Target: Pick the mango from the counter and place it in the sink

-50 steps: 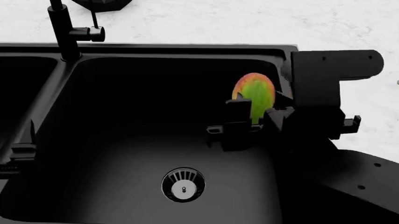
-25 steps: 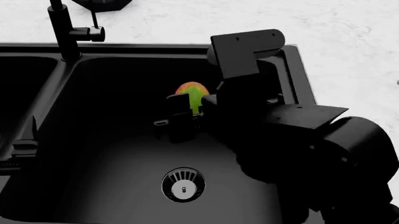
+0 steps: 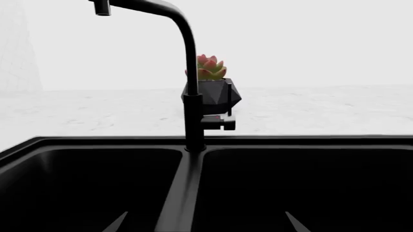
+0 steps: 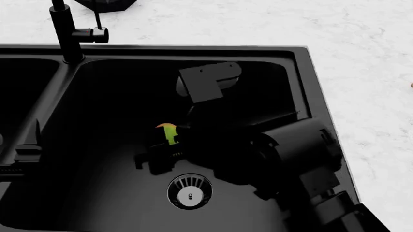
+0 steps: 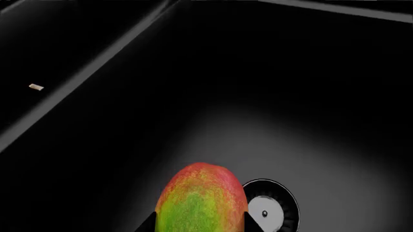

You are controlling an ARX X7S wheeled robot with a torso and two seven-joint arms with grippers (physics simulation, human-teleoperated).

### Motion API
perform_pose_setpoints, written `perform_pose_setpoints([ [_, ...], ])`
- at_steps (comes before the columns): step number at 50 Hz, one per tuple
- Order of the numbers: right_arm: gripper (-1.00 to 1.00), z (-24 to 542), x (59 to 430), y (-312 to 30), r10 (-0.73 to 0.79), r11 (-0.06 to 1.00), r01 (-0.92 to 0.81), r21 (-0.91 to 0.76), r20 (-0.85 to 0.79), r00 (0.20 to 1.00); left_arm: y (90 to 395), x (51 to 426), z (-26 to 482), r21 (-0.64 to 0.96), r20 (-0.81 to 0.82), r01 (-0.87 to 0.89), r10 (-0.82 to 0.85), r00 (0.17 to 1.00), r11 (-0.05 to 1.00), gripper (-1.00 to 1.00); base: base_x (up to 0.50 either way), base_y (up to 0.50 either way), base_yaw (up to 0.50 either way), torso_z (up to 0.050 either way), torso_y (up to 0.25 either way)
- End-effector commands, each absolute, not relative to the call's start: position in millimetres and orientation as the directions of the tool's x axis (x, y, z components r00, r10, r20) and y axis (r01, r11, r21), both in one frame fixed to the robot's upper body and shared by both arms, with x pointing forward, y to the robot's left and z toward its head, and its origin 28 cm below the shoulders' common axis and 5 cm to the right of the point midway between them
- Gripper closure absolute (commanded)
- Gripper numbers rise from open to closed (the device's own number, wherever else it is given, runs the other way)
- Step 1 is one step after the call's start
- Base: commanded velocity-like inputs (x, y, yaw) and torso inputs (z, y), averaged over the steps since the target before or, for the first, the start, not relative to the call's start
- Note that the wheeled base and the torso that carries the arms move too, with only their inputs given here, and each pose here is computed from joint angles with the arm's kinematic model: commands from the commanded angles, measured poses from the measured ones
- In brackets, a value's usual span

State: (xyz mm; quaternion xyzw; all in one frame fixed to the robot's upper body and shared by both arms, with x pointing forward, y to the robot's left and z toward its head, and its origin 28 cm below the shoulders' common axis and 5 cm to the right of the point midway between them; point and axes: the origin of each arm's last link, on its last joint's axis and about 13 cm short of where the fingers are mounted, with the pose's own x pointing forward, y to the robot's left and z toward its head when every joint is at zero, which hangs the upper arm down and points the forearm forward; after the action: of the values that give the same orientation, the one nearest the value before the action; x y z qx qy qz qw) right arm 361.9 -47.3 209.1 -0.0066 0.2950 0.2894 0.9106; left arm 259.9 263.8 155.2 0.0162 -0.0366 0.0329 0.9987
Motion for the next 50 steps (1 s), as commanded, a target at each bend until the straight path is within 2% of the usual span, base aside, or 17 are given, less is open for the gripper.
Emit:
perform_pose_setpoints([
  [1,1.0,188,362,-39,0.535,0.8,-0.582,0.147,-0.615,0.58,262,261,154,0.031,0.07,-0.063,0.061,0.996,0.998,-1.0,0.0,0.0,0.0,0.0,0.0],
  [16,1.0,159,356,-33,0.505,0.792,-0.596,0.131,-0.689,0.519,264,258,153,0.026,0.072,-0.063,0.061,0.996,0.998,-1.0,0.0,0.0,0.0,0.0,0.0],
  [32,1.0,141,354,-35,0.419,0.797,-0.603,0.038,-0.754,0.507,265,255,153,0.018,0.076,-0.069,0.067,0.995,0.997,-1.0,0.0,0.0,0.0,0.0,0.0],
  [50,1.0,130,360,-39,0.395,0.81,-0.585,0.042,-0.777,0.49,265,254,155,0.023,0.076,-0.07,0.068,0.995,0.997,-1.0,0.0,0.0,0.0,0.0,0.0],
])
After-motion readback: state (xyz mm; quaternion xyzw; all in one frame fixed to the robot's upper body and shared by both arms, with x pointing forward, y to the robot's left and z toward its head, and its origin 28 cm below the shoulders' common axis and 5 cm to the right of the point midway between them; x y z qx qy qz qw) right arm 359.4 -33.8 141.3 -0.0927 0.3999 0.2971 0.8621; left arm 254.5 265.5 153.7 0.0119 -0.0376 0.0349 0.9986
